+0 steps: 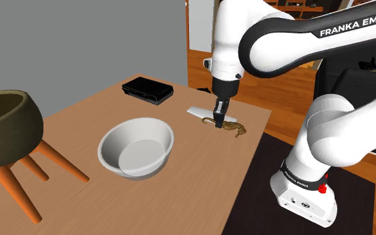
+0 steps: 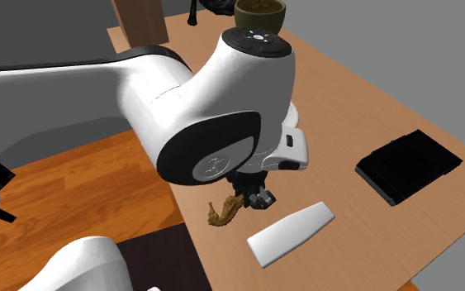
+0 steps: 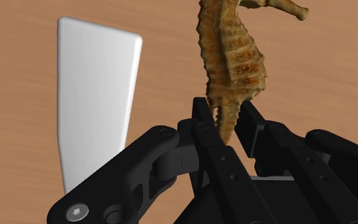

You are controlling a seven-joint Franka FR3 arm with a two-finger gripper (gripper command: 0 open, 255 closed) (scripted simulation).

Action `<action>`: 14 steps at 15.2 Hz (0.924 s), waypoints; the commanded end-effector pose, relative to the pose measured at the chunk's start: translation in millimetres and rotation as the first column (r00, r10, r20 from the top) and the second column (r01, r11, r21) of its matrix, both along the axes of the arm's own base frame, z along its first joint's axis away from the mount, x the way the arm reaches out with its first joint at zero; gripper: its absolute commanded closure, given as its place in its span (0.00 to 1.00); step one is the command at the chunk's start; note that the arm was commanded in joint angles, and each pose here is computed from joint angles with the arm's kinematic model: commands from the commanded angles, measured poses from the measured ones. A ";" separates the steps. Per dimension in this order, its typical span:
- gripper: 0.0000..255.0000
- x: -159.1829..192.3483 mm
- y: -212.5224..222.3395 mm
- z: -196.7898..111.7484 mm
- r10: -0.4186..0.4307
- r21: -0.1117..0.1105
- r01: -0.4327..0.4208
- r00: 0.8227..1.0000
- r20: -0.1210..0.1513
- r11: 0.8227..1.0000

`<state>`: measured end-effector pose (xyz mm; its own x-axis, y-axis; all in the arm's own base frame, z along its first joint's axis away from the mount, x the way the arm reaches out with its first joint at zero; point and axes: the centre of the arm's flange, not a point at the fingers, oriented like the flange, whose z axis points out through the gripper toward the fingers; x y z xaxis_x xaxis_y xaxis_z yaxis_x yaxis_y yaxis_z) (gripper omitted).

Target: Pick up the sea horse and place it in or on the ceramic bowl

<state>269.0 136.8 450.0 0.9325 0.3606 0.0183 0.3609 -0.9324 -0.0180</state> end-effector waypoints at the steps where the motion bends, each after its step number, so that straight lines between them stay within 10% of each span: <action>1: 1.00 -0.6 0.1 11.2 0.000 0.000 0.000 1.000 0.000 1.000; 14: 1.00 -0.6 0.1 79.8 0.000 0.000 0.000 1.000 0.000 1.000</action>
